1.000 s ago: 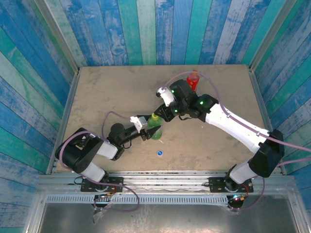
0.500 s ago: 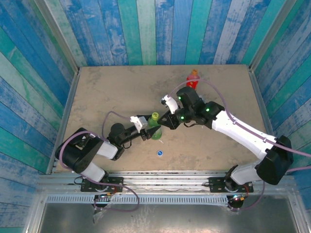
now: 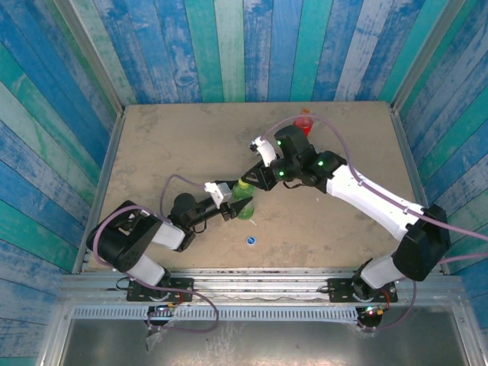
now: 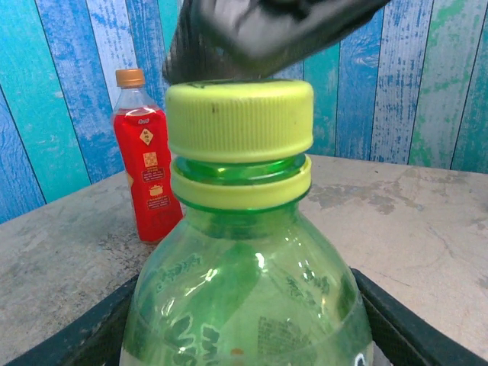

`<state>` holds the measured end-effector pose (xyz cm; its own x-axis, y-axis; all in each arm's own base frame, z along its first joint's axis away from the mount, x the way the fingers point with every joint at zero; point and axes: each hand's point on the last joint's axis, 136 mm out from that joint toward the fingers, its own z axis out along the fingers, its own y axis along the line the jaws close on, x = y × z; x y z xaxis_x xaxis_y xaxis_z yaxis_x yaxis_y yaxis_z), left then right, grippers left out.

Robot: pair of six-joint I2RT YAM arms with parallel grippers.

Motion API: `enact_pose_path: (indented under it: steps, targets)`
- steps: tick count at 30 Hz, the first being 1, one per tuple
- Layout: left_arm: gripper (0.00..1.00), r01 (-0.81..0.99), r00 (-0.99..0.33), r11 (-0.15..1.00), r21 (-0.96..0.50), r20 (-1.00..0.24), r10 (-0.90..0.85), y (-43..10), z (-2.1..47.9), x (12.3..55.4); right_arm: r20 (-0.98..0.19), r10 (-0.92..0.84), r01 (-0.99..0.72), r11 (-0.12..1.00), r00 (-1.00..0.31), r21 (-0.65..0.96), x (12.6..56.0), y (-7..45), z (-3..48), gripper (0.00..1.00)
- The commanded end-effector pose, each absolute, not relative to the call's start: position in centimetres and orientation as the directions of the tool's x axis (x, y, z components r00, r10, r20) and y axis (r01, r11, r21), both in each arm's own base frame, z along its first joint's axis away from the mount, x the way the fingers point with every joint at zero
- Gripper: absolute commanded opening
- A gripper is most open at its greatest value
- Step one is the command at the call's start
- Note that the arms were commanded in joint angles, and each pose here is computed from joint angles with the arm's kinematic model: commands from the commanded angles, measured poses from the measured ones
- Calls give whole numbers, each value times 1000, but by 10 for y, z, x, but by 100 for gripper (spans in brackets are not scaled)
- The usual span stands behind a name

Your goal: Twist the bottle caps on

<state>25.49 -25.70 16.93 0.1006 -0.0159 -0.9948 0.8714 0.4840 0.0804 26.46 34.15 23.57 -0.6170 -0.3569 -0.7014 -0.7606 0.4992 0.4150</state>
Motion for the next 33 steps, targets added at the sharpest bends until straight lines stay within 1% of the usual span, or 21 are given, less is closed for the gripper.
enact_pose_path:
  steps: [1,3,6,8,11,13,15,16,19,22,24,27,31,33]
  targets:
    - [63,874,44,484,52,-999,29,-257,150,255,-697,-369,-772,463,-615,436,256,342,235,20]
    - [63,874,45,483,52,-999,26,-257,151,255,-691,-365,-767,451,-625,456,248,339,233,17]
    - [64,873,46,484,54,-999,29,-257,151,255,-676,-369,-764,415,-638,494,231,336,224,16]
    - [64,874,45,483,53,-999,27,-258,150,255,-663,-383,-763,392,-643,513,217,335,217,15]
    - [63,874,45,482,52,-999,26,-258,150,255,-675,-393,-780,359,-624,512,204,337,222,16]
    - [63,874,46,483,53,-999,26,-258,151,255,-701,-375,-791,372,-607,486,208,336,231,17]
    - [63,876,46,480,53,-999,26,-258,151,255,-733,-344,-794,422,-587,438,220,332,240,20]
    - [63,876,45,480,52,-999,27,-258,150,255,-741,-322,-783,456,-589,423,228,329,243,24]
    - [63,875,46,481,54,-999,28,-258,150,255,-758,-285,-766,498,-587,406,246,326,249,34]
    - [64,875,45,482,54,-999,31,-257,150,255,-749,-262,-738,534,-608,413,264,325,248,37]
    - [64,875,47,481,56,-998,32,-257,151,255,-741,-270,-742,518,-615,426,268,331,246,37]
    - [64,875,46,480,58,-998,35,-257,149,254,-728,-295,-757,470,-619,453,268,342,245,33]
    - [64,877,49,476,61,-998,38,-258,149,254,-700,-323,-754,452,-637,477,263,344,237,22]
    - [64,877,49,477,62,-998,39,-258,149,254,-695,-324,-752,444,-641,487,255,340,235,18]
